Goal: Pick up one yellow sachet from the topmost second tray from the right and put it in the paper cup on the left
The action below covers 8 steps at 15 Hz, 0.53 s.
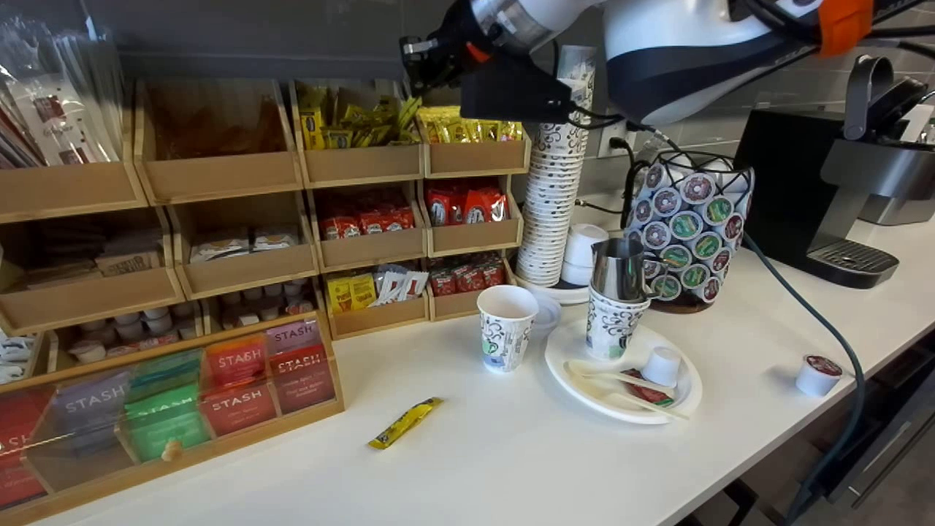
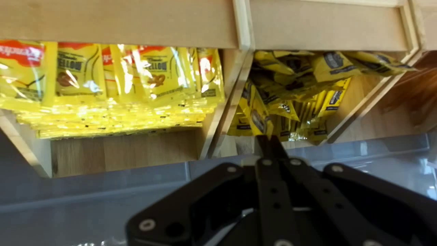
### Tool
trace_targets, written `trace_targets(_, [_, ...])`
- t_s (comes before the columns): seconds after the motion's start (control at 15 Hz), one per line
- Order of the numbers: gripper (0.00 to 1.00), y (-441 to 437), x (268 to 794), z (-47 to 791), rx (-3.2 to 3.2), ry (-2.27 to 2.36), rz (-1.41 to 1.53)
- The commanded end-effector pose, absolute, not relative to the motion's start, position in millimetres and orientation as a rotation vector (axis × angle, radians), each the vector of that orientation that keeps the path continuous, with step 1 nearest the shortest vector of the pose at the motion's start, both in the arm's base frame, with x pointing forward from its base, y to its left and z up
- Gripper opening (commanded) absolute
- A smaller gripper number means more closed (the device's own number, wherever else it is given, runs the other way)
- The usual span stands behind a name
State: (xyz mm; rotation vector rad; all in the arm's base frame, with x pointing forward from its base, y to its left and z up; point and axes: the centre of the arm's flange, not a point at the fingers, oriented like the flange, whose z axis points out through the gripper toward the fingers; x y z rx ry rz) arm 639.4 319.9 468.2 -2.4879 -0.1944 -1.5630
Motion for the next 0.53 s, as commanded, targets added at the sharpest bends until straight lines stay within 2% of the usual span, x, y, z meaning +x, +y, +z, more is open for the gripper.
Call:
trace_targets(0.0, [0.0, 266, 600, 477, -2.452, -0.193, -1.448])
trace_targets(0.47, [0.0, 199, 541, 489, -2.224, -0.296, -1.236])
